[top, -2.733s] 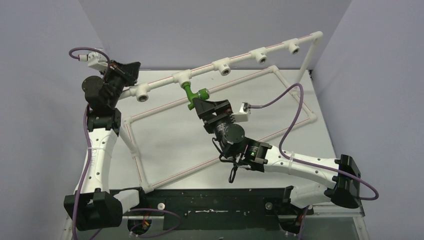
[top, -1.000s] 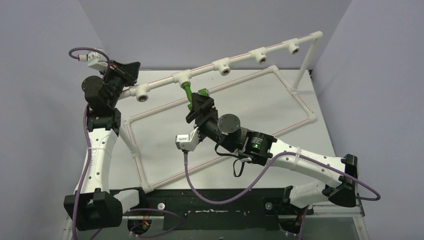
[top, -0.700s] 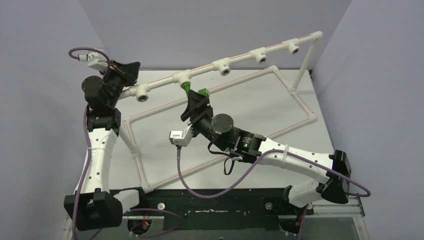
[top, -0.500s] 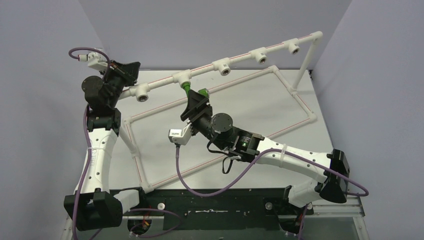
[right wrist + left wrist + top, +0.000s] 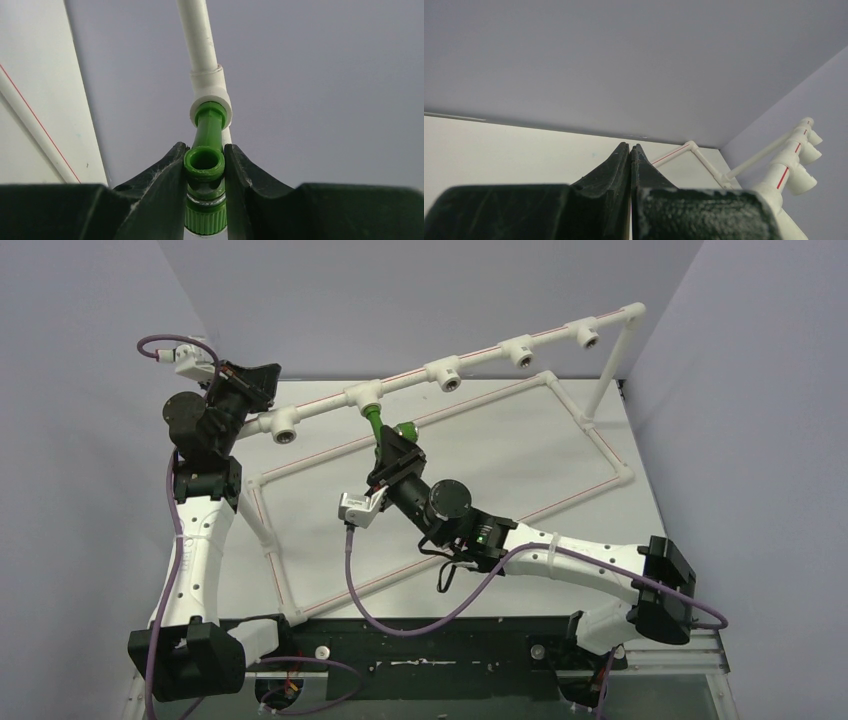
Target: Install the water faucets
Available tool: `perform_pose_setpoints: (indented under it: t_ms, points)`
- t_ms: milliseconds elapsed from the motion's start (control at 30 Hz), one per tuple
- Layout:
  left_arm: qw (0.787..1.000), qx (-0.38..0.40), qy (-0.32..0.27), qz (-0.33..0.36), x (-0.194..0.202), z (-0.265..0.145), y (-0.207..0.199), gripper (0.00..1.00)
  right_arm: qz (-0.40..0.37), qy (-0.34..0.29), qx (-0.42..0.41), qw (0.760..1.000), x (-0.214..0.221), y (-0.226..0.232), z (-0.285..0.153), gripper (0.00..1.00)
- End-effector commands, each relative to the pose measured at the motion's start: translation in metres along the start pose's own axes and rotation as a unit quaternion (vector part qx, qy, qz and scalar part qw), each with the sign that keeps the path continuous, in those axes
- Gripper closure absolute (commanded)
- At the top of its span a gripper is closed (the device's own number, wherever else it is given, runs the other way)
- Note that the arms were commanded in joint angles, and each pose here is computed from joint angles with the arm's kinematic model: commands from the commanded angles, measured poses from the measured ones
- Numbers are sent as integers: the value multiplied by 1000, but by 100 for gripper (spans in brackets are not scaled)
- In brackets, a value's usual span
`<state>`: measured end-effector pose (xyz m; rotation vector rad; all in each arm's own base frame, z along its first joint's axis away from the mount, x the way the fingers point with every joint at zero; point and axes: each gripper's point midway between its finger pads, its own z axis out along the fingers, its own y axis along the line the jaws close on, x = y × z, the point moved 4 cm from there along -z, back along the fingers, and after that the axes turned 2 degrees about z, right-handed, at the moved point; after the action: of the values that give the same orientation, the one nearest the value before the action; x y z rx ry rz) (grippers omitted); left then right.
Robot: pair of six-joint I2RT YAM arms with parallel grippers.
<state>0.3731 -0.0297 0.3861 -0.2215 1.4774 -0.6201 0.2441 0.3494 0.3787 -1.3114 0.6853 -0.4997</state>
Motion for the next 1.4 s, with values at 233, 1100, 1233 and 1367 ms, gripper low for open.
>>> perform_pose_setpoints:
  t_ms: [233,1100,1233,1367]
  points:
    - [955,-155,229,-105,140,-27,90,100,333,-13,183,925,-8,-27,-4,100]
    - [956,-151,228,-109,140,-27,89,100,812,-36,320,487,-3,-31,-13,100]
    - [955,-151,228,-110,140,-27,89,100,851,-29,331,407,-1,-30,-15,100]
    - [956,-150,228,-110,140,-27,89,100,887,-9,335,316,0,-23,-13,100]
